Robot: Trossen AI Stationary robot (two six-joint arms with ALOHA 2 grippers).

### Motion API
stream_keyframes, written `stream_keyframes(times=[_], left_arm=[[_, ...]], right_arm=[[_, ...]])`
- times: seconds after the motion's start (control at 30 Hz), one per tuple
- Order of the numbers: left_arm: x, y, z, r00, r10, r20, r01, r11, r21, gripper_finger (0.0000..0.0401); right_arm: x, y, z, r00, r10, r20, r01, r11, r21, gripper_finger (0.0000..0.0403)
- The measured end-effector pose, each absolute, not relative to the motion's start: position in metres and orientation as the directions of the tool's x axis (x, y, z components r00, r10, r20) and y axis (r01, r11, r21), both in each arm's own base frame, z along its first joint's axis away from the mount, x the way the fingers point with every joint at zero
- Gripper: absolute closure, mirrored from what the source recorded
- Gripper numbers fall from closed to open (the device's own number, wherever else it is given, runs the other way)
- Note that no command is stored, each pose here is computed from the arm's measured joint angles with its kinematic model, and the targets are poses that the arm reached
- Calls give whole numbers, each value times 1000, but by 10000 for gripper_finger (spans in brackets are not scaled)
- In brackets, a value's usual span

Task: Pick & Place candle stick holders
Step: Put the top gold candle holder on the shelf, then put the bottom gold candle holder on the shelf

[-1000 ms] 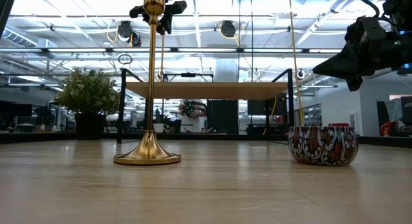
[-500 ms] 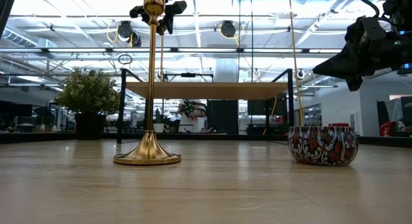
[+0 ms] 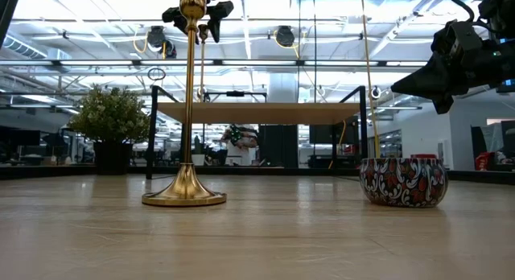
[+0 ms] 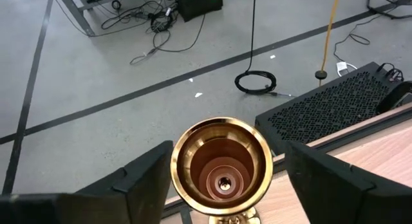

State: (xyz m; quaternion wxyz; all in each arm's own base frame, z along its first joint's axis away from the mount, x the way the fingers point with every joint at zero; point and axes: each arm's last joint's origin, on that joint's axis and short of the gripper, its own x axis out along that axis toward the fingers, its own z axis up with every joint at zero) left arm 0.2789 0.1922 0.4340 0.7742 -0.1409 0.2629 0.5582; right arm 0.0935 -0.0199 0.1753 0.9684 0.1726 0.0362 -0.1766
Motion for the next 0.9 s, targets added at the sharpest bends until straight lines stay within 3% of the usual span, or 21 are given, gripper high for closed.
stream_keyframes(times=[0.37,0.9], left_arm=[[279,192,434,239,790,-564,-930,354,102,64],[261,180,453,272,807,-524,-936,348,50,64]], right_arm=[[93,-20,175,935,-330,-131,355,878,321,399],[93,-20,175,935,-330,-131,355,878,322,399]])
